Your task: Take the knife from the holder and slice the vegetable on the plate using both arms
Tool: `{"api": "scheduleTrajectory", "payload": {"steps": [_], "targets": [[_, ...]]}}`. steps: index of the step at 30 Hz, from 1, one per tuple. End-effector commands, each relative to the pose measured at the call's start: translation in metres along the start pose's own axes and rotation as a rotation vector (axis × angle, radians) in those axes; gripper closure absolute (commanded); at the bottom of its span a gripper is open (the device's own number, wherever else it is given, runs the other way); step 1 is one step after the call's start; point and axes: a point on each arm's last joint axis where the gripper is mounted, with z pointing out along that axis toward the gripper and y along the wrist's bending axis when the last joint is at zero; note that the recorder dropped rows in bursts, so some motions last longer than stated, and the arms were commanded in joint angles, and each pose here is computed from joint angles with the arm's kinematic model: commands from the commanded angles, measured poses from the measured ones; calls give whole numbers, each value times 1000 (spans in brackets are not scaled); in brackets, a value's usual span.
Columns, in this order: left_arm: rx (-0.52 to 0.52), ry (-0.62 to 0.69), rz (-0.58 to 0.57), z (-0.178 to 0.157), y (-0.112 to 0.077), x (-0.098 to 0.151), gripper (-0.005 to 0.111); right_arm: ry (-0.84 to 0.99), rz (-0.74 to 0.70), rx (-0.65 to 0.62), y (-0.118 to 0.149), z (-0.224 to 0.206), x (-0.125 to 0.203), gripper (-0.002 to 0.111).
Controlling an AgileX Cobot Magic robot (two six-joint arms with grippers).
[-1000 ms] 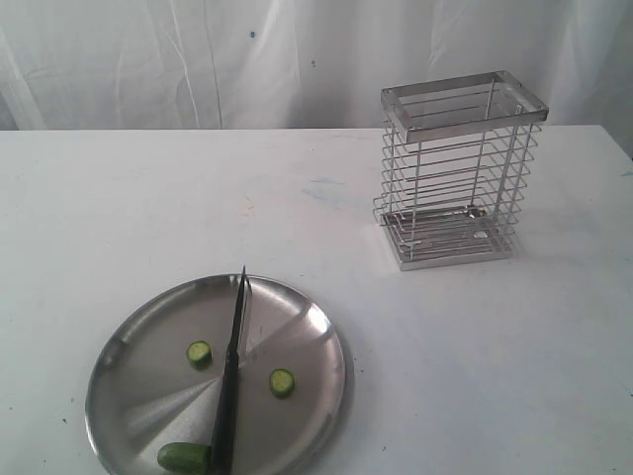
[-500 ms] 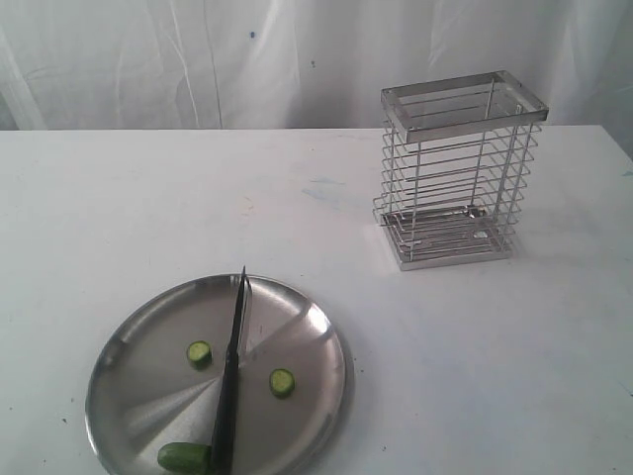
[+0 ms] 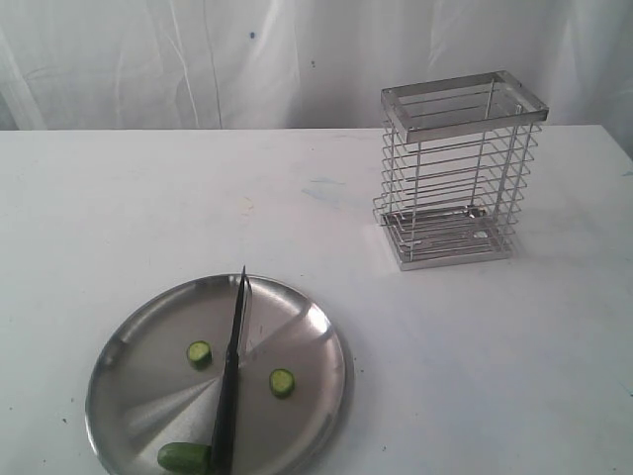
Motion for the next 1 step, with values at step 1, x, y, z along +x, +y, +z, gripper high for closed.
{"api": "scheduleTrajectory", "payload": {"steps": [1], "targets": [[0, 5, -7, 0, 0, 1, 107, -7, -11, 5, 0, 0, 1, 108]]}}
